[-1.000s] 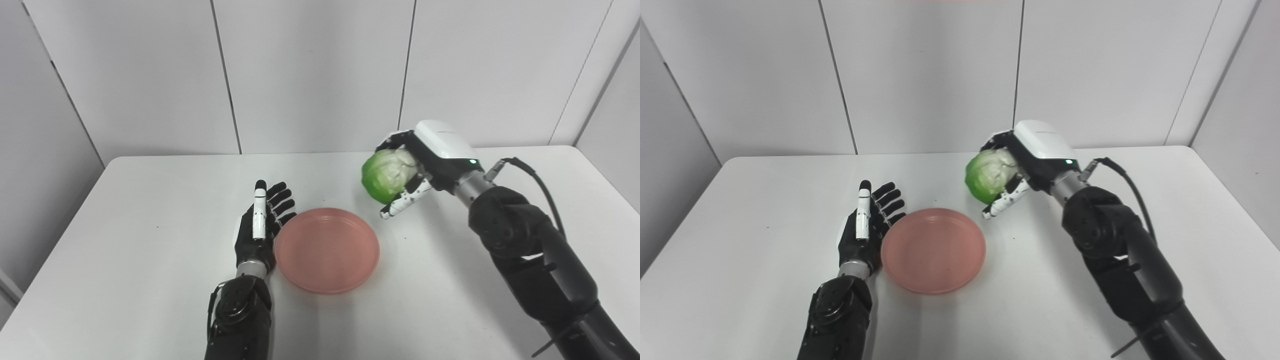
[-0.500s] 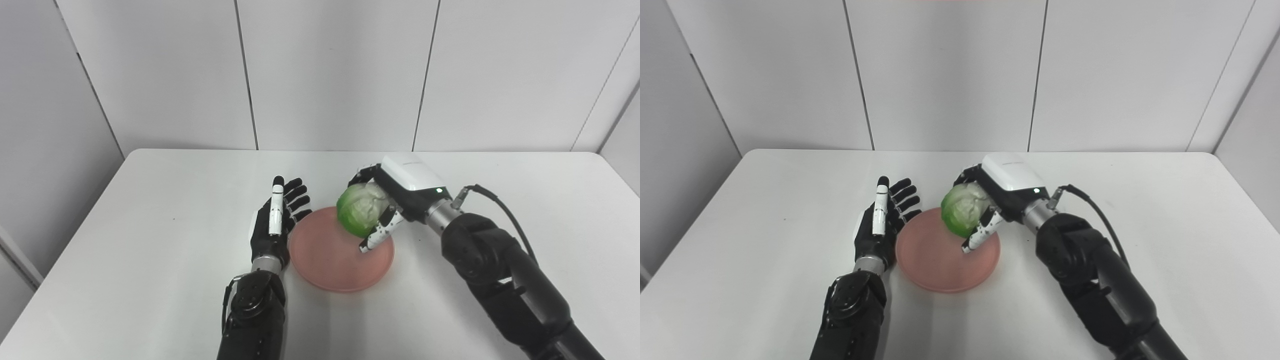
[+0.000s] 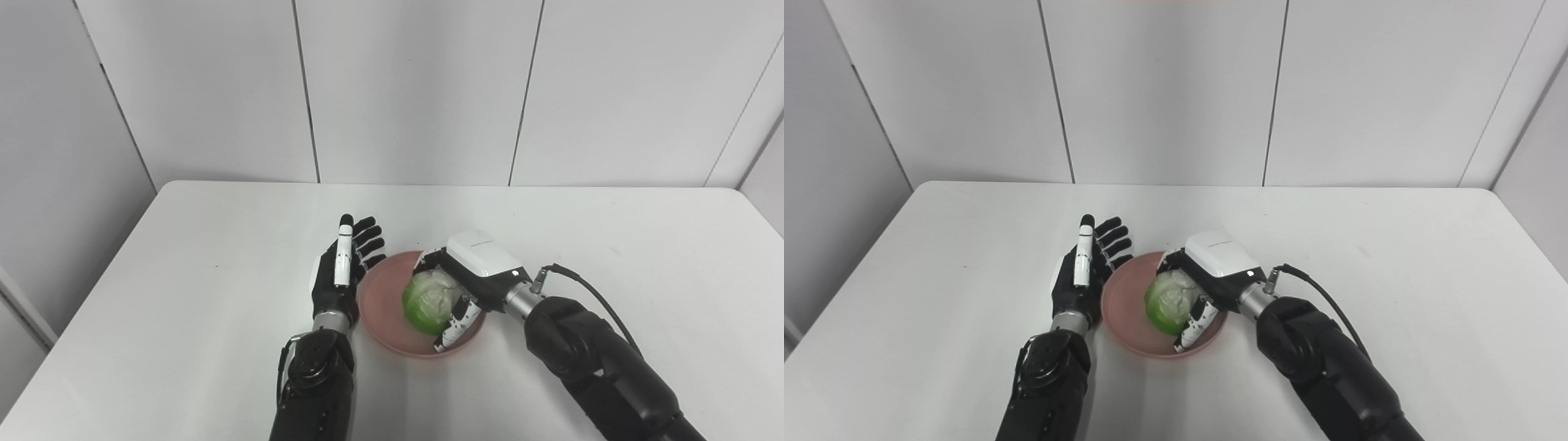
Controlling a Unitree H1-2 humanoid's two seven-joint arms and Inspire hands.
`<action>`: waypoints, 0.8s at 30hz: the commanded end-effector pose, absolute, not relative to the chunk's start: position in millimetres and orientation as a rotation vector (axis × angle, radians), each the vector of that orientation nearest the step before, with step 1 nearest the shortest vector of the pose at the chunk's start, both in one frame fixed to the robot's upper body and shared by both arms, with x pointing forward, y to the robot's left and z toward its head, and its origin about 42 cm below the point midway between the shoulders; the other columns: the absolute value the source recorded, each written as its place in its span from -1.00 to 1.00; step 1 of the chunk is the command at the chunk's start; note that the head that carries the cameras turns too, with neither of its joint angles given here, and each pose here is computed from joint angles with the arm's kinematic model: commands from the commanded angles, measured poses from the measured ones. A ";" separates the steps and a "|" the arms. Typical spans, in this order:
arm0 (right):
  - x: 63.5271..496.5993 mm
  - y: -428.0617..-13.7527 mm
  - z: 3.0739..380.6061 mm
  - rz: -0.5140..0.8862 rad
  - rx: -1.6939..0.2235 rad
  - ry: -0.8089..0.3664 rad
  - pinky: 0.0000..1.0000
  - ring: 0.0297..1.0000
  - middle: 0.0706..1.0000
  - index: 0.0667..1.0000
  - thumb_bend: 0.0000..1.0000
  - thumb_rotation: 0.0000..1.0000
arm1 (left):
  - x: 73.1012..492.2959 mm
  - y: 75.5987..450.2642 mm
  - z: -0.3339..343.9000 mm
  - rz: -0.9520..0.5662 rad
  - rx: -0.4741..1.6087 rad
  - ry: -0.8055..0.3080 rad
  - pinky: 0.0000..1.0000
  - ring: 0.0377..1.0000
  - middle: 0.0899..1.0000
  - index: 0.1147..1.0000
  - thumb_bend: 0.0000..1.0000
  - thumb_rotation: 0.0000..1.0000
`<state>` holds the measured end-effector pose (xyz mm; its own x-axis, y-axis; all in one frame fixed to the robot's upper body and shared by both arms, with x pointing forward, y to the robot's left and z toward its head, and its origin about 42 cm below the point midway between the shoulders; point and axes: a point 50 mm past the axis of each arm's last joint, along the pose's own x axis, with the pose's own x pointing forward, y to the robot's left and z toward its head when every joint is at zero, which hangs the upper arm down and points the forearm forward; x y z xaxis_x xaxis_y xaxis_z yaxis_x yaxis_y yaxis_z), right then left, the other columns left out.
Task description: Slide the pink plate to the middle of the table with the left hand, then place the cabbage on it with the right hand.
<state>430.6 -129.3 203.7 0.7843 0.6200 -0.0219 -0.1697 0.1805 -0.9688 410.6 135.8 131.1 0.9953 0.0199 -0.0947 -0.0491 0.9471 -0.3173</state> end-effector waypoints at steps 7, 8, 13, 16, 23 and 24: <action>433.9 -125.0 209.7 0.521 -1.320 -0.517 -0.39 -0.23 -0.01 0.13 0.43 -0.68 | 404.8 126.1 110.8 0.042 -0.340 0.186 0.28 0.43 0.39 0.24 0.14 0.82; 433.4 -125.5 210.5 0.516 -1.327 -0.522 -0.38 -0.21 0.02 0.20 0.56 -0.57 | 404.6 126.0 110.4 0.039 -0.340 0.185 0.28 0.43 0.39 0.24 0.13 0.82; 432.5 -128.6 214.0 0.510 -1.317 -0.544 -0.19 0.00 0.18 0.33 0.79 -0.23 | 404.3 125.1 110.0 0.036 -0.336 0.183 0.22 0.42 0.40 0.25 0.09 0.82; 432.5 -130.3 216.4 0.510 -1.318 -0.551 -0.07 0.14 0.31 0.36 0.82 -0.10 | 404.6 124.9 110.0 0.034 -0.330 0.182 0.21 0.41 0.41 0.26 0.08 0.81; 434.7 -133.6 224.8 0.506 -1.303 -0.547 0.19 0.38 0.46 0.41 0.86 0.05 | 404.9 125.3 109.8 0.032 -0.327 0.186 0.24 0.42 0.41 0.29 0.08 0.80; 434.8 -134.2 226.0 0.506 -1.297 -0.546 0.23 0.41 0.48 0.42 0.87 0.08 | 405.1 125.3 109.6 0.032 -0.327 0.187 0.23 0.41 0.40 0.29 0.09 0.80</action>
